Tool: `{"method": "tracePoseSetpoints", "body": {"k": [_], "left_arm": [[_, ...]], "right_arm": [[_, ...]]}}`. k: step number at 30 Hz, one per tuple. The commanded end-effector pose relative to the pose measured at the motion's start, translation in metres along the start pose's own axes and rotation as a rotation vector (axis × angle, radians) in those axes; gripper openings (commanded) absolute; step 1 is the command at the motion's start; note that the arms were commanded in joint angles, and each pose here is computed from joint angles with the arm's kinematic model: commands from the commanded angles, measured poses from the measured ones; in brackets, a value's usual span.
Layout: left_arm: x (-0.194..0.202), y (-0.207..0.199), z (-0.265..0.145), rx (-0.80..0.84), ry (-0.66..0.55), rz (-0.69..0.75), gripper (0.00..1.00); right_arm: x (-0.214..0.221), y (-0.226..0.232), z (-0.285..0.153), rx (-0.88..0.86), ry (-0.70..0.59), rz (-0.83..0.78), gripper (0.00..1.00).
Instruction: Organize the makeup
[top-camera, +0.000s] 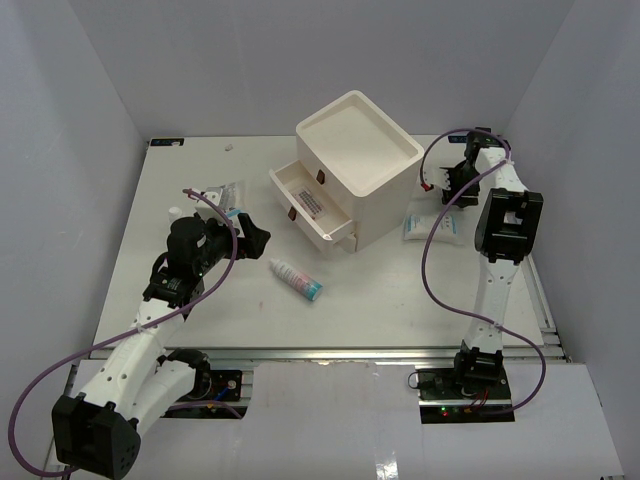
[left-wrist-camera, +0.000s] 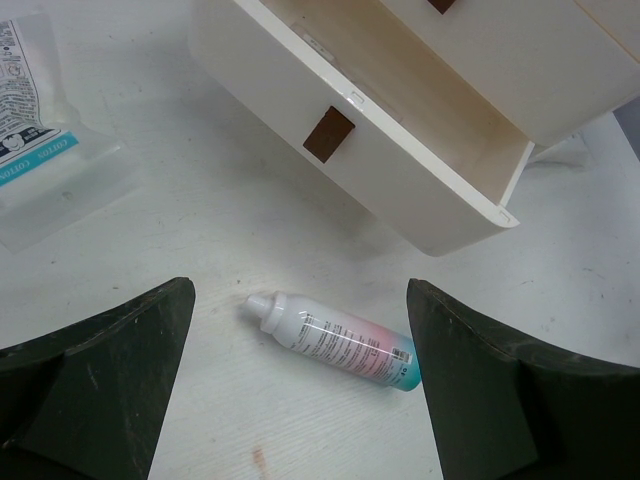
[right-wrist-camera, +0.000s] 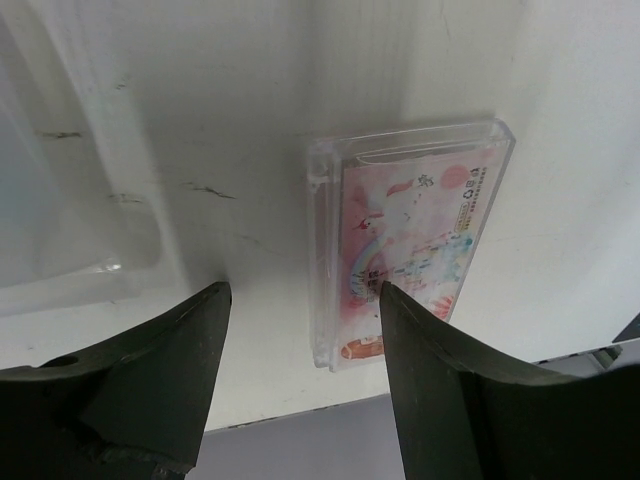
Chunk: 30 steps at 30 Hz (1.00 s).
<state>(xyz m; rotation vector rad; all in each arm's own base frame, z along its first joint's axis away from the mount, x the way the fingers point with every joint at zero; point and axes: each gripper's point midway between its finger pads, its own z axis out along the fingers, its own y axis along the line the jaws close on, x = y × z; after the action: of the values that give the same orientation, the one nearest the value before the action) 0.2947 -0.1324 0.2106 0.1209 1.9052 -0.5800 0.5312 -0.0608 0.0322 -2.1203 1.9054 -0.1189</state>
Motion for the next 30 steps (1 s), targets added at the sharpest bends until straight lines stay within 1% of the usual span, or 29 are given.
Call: {"method": "tracePoseSetpoints", "body": {"k": [1,3,5,9,12,17,22,26,28,30], "left_arm": [[-0.008,-0.003,-0.003,0.019,-0.029,0.003,0.98],[-0.007,-0.004,-0.003,0.02,-0.027,0.004,0.98],[-0.008,-0.004,-0.003,0.023,-0.028,0.003,0.98],[-0.009,-0.006,-0.004,0.028,-0.032,0.005,0.98],[-0.009,-0.006,-0.005,0.03,-0.035,0.004,0.98],[-0.009,-0.007,-0.005,0.034,-0.036,0.006,0.98],[-0.01,-0.007,-0.006,0.031,-0.039,0.006,0.98],[-0.009,-0.006,-0.006,0.029,-0.037,0.006,0.98],[-0.01,-0.006,-0.006,0.03,-0.038,0.006,0.98],[-0.009,-0.006,-0.005,0.028,-0.036,0.005,0.98]], "right_arm": [[-0.017,0.006,-0.02,0.001,-0.064,0.077,0.68],[-0.018,-0.007,-0.029,0.055,-0.07,0.125,0.69],[-0.023,-0.008,-0.036,0.067,-0.095,0.149,0.7],[-0.029,-0.004,-0.043,0.063,-0.105,0.151,0.7],[-0.026,-0.011,-0.048,0.095,-0.101,0.179,0.72],[-0.023,-0.037,-0.055,0.197,-0.118,0.243,0.81],[-0.015,-0.047,-0.047,0.225,-0.097,0.268,0.93],[-0.013,-0.047,-0.038,0.216,-0.1,0.264,0.97],[-0.012,-0.047,-0.035,0.215,-0.1,0.261,0.9],[-0.011,-0.047,-0.032,0.211,-0.099,0.26,0.9]]}}
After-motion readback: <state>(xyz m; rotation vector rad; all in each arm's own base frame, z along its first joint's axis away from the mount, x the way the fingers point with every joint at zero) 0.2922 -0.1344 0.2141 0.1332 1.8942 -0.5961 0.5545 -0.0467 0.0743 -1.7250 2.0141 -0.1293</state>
